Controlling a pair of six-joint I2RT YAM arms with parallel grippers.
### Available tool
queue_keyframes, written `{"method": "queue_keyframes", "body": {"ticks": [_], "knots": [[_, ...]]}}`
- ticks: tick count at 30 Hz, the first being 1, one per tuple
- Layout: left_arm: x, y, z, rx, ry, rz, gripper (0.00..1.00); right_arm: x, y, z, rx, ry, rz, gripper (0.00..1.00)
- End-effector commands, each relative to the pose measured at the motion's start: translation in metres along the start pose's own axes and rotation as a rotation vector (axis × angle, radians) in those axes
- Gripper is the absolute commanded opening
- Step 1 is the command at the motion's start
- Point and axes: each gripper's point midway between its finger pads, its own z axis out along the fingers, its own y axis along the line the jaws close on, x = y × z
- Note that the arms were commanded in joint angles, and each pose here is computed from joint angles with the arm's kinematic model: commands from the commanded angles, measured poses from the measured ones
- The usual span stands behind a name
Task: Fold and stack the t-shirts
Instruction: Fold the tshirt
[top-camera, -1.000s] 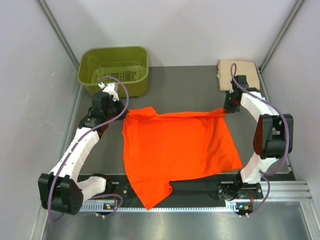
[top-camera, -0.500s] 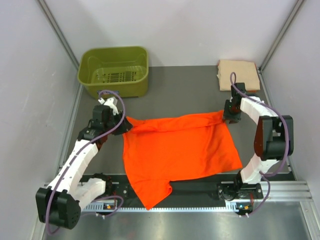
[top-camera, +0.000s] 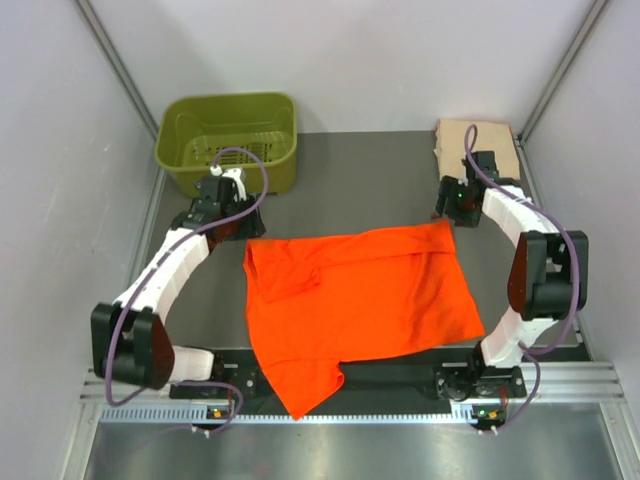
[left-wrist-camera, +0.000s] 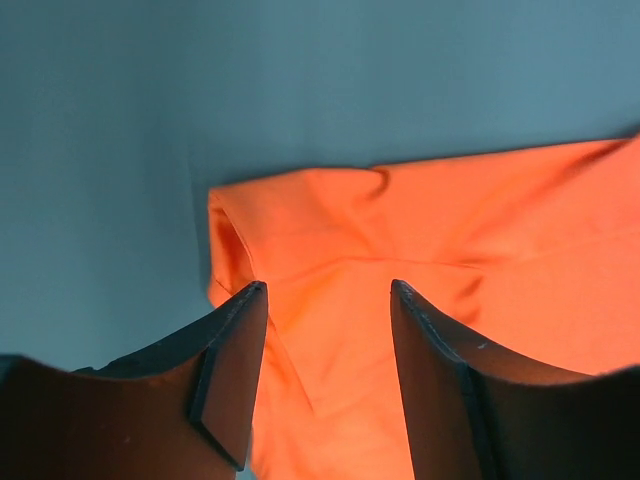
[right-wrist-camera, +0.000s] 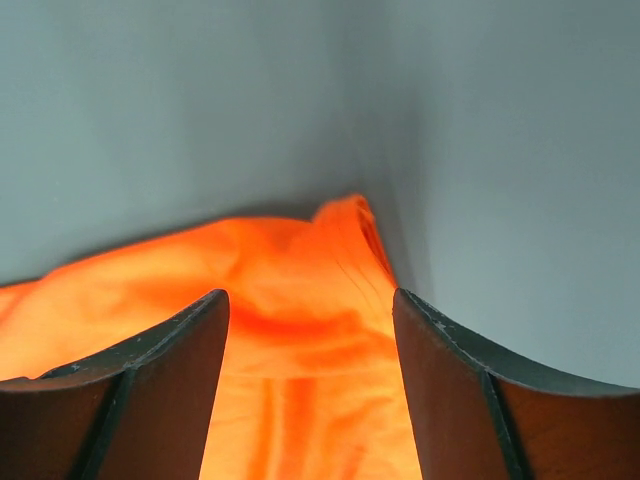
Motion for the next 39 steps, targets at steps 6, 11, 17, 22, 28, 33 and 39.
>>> {"method": "queue_keyframes", "body": {"ticks": [6,11,17,22,28,33,39], "knots": [[-0.008,0.033,0.041,-0.034,0.071,0.014,0.54,-0.018,0.017,0.023,-0.103,-0.004,0.006,0.63],[-0.004,0.037,0.049,0.000,0.097,-0.041,0.52,-0.022,0.021,0.029,-0.113,0.015,0.003,0.56],[0.009,0.025,0.054,0.069,0.189,-0.067,0.51,-0.022,0.014,0.031,-0.077,0.027,-0.012,0.55],[0.014,0.033,0.050,0.040,0.180,-0.026,0.49,-0.017,0.006,0.029,-0.035,0.072,-0.034,0.56],[0.021,0.045,0.060,-0.014,0.212,-0.021,0.49,-0.025,-0.003,0.018,-0.021,0.046,-0.032,0.57],[0.030,0.054,0.069,-0.058,0.240,-0.045,0.48,-0.030,-0.012,0.015,-0.026,0.043,-0.019,0.57],[0.031,0.057,0.077,-0.065,0.234,-0.046,0.48,-0.030,-0.014,0.020,-0.057,0.061,-0.025,0.60]]}}
